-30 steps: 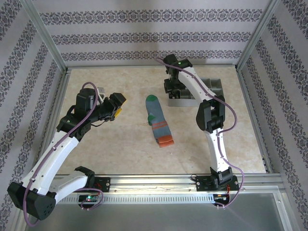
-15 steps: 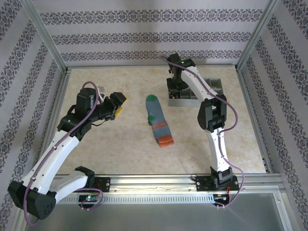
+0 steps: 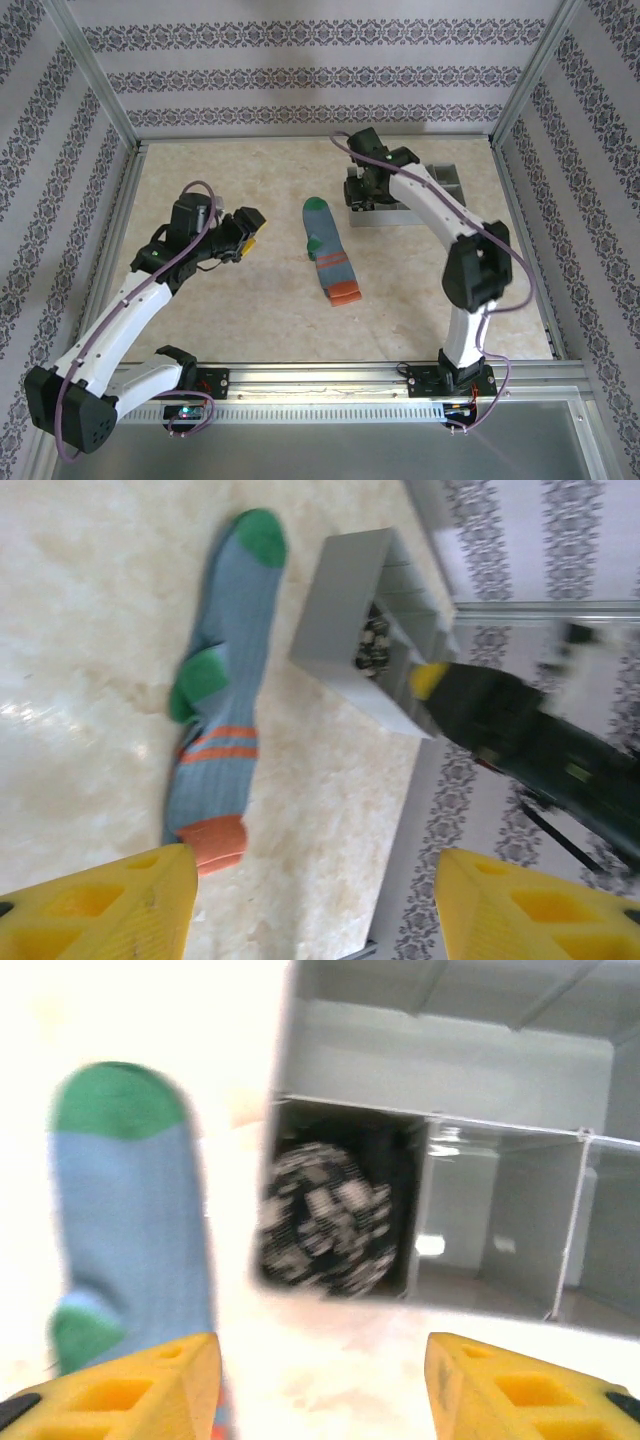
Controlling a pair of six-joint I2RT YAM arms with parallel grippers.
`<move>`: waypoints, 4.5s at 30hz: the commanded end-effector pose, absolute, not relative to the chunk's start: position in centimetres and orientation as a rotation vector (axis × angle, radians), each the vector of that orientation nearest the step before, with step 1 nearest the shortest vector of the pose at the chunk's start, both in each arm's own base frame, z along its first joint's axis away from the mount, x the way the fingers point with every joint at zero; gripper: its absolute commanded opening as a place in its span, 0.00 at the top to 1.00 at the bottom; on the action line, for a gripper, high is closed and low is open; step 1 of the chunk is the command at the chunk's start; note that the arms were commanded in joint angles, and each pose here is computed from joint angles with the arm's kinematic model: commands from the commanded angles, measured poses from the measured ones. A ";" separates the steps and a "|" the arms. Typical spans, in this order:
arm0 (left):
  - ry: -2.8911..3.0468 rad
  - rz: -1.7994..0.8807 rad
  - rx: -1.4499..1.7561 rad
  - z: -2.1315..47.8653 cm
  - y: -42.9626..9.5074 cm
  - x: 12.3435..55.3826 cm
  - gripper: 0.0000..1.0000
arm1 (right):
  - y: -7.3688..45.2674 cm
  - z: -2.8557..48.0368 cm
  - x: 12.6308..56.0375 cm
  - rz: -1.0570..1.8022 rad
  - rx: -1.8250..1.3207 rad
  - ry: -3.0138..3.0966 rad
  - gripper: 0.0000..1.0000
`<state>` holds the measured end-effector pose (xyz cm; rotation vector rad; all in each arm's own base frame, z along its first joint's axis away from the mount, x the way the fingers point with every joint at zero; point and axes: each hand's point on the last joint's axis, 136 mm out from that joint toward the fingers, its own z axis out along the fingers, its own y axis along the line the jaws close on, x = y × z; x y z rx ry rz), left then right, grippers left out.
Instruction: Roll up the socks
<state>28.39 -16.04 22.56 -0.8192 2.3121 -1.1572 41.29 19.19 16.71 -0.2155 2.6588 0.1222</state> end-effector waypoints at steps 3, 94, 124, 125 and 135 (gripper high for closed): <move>2.374 -1.140 -0.880 19.2 -15.8 27.2 0.38 | 24.7 10.8 36.2 0.389 -0.255 2.761 0.44; 2.532 -1.188 -1.347 6.0 -15.0 20.1 0.63 | 38.2 4.1 20.2 0.892 -1.617 2.300 1.00; 2.580 -1.181 -1.386 3.0 -18.7 23.3 0.54 | 37.7 0.9 20.9 0.978 -1.489 2.496 1.00; 2.579 -1.178 -1.393 2.8 -18.9 23.4 0.58 | 37.7 0.9 20.9 0.986 -1.488 2.494 1.00; 2.629 -0.942 -1.561 1.7 -16.9 21.5 1.00 | 37.2 2.4 20.5 0.898 -1.573 2.321 0.74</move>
